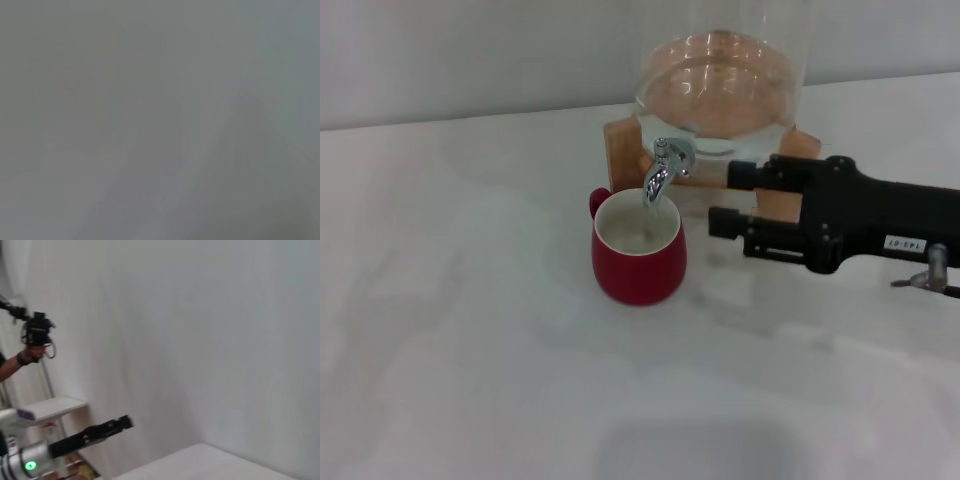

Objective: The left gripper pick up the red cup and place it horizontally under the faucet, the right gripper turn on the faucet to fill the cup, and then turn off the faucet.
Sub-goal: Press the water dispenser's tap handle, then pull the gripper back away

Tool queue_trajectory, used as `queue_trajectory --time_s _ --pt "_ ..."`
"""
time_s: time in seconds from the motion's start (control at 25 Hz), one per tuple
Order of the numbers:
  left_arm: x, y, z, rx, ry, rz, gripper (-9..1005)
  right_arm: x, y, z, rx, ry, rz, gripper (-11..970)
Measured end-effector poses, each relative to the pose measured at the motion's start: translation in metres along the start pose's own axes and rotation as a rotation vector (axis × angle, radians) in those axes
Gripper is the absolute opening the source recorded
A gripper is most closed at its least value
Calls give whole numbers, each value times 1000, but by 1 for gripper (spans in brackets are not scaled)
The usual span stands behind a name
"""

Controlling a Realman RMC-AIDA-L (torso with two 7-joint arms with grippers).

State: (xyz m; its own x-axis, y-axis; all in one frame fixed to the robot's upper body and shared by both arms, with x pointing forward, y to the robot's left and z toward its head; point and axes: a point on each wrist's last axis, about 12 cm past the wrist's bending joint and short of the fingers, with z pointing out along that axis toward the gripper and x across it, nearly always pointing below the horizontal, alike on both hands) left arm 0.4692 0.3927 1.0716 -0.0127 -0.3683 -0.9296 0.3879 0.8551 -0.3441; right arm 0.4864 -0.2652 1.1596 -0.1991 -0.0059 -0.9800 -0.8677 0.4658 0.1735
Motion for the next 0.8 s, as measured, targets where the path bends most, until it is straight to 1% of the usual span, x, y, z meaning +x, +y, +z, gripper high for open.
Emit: queue_trajectory --time_s 0.16,0.32,0.52,0.56,0.8 --pt "0 1 1 -5 1 0 725 0 2 12 -59 24 -15 632" --pt "-1 0 3 -5 -10 -2 725 3 1 24 -94 52 -16 632" --pt "-1 0 2 -13 -23 -6 725 9 -4 33 -82 62 -1 632" --pt "-1 0 1 -14 -24 -7 725 13 -6 40 -57 68 1 632" --pt "-1 0 1 -15 -24 -7 725 17 -8 49 -16 80 -5 632"
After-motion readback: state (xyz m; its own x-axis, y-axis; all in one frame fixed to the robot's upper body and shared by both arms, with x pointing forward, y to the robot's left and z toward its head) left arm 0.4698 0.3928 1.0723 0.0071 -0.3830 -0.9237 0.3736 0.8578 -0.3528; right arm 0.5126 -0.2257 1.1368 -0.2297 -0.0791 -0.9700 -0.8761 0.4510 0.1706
